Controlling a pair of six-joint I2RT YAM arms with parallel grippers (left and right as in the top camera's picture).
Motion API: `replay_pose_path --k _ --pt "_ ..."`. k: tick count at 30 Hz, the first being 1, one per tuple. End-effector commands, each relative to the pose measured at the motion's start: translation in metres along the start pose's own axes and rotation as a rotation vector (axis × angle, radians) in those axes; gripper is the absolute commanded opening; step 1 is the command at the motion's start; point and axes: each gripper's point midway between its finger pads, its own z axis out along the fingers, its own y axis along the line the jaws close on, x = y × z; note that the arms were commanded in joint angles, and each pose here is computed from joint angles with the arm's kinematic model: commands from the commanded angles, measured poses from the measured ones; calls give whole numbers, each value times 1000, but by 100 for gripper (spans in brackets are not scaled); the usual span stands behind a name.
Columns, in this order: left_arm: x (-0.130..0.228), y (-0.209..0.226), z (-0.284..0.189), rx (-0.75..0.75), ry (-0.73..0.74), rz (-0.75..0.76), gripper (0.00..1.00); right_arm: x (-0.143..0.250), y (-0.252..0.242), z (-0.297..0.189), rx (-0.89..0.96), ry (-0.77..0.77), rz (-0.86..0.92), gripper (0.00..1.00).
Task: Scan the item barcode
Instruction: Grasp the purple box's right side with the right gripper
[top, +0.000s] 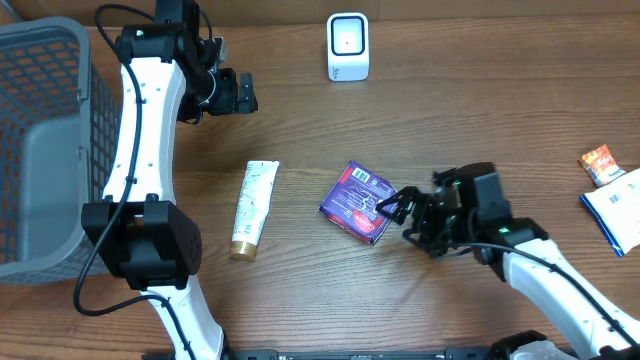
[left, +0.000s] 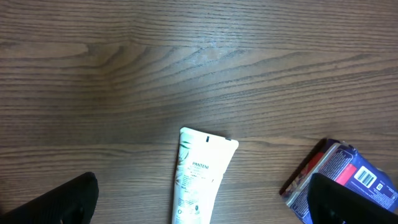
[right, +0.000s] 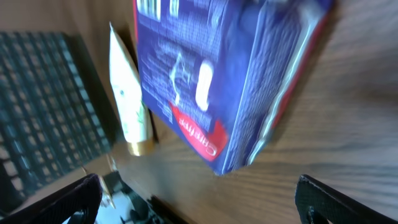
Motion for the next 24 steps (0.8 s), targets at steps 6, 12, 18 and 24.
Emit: replay_pose_path --k 6,12,18,24 --pt "-4 0 -10 -1 -31 23 100 22 0 26 120 -57 58 100" --pt "-4 0 -10 -1 -31 23 100 14 -5 31 146 -103 61 99" --pt "-4 0 -10 -1 -31 23 100 17 -24 51 190 -53 165 87" --pt "-4 0 -10 -1 -31 23 100 10 -14 62 132 -51 140 63"
